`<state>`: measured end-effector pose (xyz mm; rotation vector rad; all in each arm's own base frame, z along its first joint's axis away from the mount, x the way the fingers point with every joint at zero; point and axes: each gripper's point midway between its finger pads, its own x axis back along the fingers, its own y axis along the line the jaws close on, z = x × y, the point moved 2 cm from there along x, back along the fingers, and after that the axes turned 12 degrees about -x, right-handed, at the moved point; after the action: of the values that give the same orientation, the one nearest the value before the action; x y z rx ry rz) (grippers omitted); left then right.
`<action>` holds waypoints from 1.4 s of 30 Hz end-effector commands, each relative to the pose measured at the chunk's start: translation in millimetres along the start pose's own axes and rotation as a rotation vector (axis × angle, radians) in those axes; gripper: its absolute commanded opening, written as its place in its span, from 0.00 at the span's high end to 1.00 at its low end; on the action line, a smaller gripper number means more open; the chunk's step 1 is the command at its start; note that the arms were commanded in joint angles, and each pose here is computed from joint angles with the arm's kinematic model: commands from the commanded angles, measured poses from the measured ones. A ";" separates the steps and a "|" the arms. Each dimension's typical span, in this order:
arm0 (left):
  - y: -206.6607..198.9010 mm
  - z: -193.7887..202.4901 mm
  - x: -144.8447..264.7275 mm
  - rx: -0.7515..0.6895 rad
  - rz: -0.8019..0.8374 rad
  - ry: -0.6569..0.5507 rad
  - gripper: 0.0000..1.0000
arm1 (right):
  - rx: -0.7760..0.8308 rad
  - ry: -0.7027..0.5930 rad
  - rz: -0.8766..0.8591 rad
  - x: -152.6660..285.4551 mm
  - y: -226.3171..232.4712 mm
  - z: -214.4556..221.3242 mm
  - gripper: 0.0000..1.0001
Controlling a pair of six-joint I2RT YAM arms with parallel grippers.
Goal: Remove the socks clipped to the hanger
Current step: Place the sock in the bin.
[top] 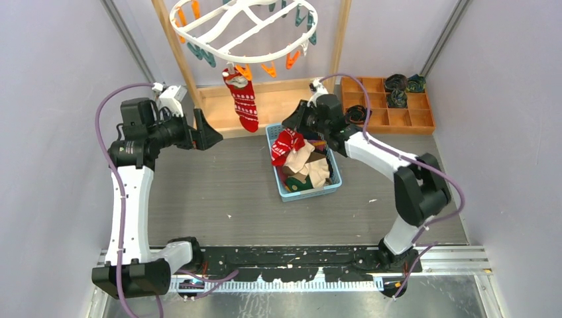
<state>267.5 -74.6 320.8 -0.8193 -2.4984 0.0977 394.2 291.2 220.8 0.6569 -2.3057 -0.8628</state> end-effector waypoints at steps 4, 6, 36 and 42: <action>-6.8 -22.9 15.3 -0.028 -0.017 -0.071 0.00 | -0.364 0.017 0.002 -41.2 -82.4 23.1 0.94; -7.1 -23.7 16.5 -0.031 -0.021 -0.074 0.00 | -0.301 0.013 0.133 -39.7 -110.1 32.6 0.94; 2.8 -25.8 19.8 -0.041 -0.077 -0.073 0.00 | -0.454 0.067 -0.144 -30.9 -24.3 63.4 0.79; 6.5 -24.7 19.1 -0.035 -0.086 -0.066 0.00 | -0.187 0.011 0.267 -23.9 -90.1 69.7 0.82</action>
<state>270.8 -63.9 332.2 -0.7388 -2.5443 0.0895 372.8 295.6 85.2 0.3931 -1.9734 -1.1362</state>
